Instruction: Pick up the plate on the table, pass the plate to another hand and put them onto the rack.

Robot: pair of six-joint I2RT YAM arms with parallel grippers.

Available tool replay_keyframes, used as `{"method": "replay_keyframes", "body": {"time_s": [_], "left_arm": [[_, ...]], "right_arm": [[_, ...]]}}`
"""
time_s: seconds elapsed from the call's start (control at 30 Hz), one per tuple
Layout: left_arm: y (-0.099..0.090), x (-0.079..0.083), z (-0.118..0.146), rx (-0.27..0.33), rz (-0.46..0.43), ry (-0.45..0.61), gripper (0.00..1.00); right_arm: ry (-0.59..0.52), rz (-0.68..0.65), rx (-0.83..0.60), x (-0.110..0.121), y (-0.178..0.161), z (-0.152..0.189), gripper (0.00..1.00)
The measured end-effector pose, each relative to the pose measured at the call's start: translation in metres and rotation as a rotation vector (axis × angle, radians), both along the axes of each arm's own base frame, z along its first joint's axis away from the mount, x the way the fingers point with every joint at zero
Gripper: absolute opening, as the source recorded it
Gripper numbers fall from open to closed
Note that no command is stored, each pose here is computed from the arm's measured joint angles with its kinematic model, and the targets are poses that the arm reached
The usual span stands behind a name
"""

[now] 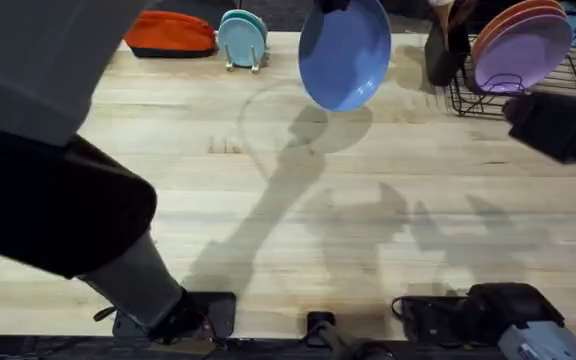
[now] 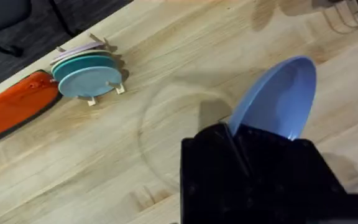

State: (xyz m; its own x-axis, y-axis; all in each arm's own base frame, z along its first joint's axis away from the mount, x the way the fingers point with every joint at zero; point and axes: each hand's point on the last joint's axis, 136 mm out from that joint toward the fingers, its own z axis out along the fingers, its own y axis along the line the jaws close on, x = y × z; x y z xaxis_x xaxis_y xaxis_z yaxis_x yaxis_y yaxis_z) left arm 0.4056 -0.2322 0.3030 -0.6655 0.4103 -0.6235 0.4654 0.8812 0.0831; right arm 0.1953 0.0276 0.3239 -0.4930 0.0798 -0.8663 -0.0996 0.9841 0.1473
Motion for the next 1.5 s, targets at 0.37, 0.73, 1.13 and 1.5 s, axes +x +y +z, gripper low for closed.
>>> {"method": "replay_keyframes", "body": {"time_s": [0.37,0.73,1.13,1.5], "left_arm": [[-0.030,-0.019,0.000,-0.145,-0.128,0.091,0.041],[-0.067,-0.050,0.009,-0.391,-0.208,0.266,0.040],[-0.075,-0.059,0.013,-0.444,-0.238,0.308,0.041],[-0.075,-0.060,0.014,-0.450,-0.241,0.313,0.041]], "right_arm": [[0.097,-0.195,0.335,0.010,0.000,-0.006,0.998],[0.127,-0.221,0.383,0.008,0.001,-0.010,0.998],[0.144,-0.178,0.411,0.006,0.010,-0.010,0.998],[0.129,-0.239,0.378,0.008,-0.002,-0.012,0.998]]}}
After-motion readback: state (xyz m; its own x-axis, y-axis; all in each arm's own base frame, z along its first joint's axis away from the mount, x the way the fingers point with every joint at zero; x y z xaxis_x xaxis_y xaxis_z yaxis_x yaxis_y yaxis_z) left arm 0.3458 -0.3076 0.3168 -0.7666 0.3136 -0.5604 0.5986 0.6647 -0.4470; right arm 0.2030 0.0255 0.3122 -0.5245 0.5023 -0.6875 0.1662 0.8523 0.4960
